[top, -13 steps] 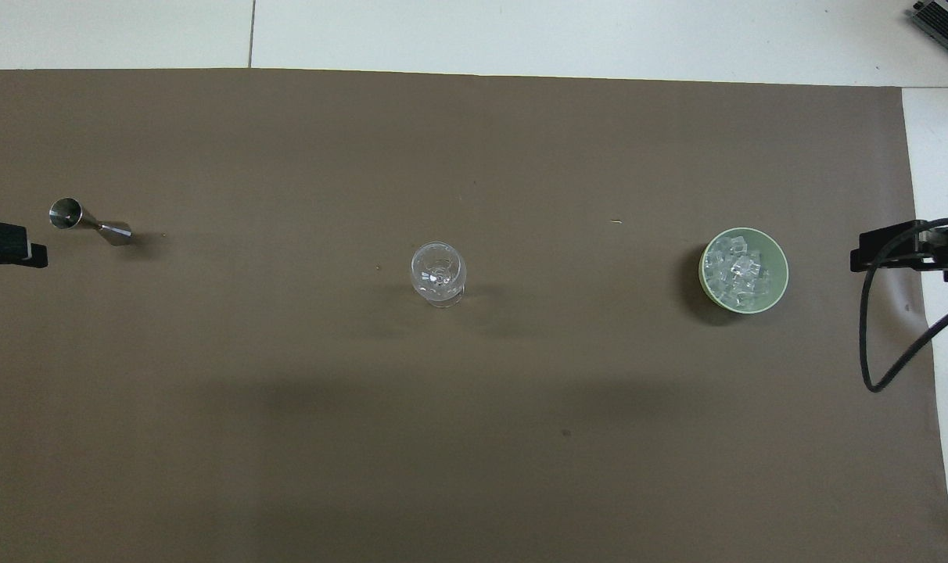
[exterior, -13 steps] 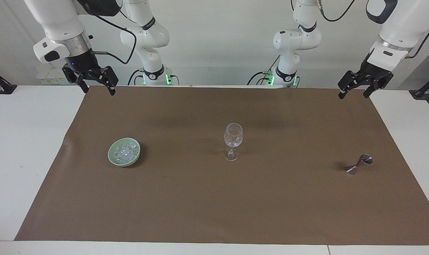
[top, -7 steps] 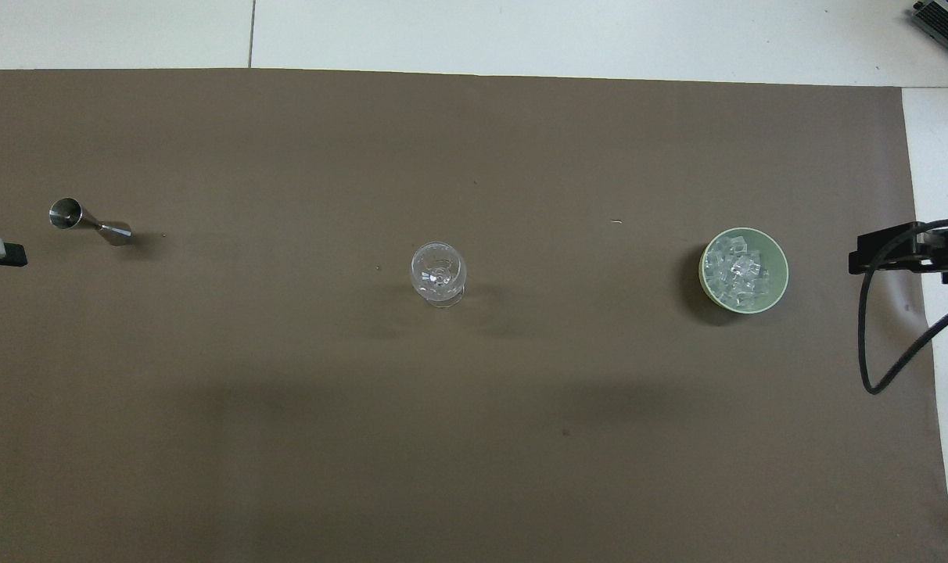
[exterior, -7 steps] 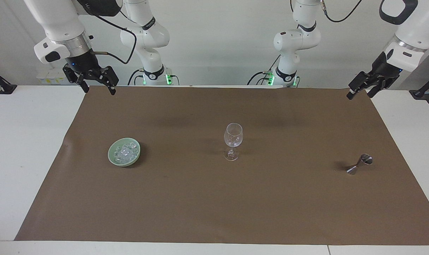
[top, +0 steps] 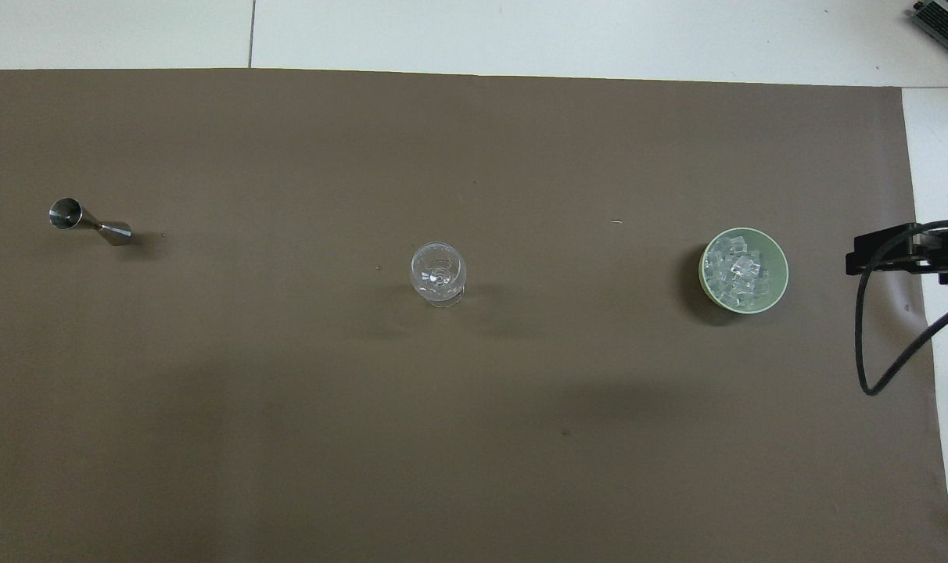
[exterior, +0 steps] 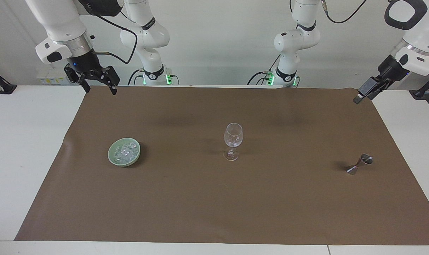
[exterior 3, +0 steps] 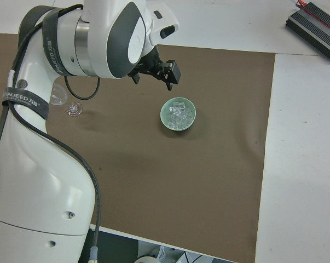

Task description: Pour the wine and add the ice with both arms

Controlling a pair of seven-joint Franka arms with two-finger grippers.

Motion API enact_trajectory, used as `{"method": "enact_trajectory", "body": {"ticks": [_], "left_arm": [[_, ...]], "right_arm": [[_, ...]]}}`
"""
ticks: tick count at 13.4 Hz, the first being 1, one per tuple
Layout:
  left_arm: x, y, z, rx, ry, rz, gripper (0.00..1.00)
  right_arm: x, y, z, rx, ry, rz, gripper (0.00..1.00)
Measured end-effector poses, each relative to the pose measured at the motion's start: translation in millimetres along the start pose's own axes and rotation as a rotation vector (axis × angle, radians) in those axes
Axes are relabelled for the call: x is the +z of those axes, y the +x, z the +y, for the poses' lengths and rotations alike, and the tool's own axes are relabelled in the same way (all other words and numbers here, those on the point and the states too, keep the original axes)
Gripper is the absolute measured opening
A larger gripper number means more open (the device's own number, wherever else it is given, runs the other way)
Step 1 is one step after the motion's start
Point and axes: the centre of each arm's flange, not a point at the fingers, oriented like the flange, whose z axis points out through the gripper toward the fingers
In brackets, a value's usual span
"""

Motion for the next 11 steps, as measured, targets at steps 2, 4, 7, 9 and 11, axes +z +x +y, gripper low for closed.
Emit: {"method": "enact_trajectory", "body": {"ticks": [2,4,7,9,11], "left_arm": [[7,5,-10,-0.126,-0.025,-0.028,1.00],[14,12,-17,-0.246,-0.068,-0.066,1.00],[18,34,-44,-0.427,-0.171,-0.125,1.00],[17,46,-57,-0.538,-0.225,-0.146,1.00],[17,53,-60,-0.620,-0.274,-0.159,1.00]], "right_arm": [[0,0,0,0.000,0.000,0.000,1.00],[0,0,0,0.000,0.000,0.000,1.00],[0,0,0,0.000,0.000,0.000,1.00],[0,0,0,0.000,0.000,0.000,1.00],[0,0,0,0.000,0.000,0.000,1.00]]}}
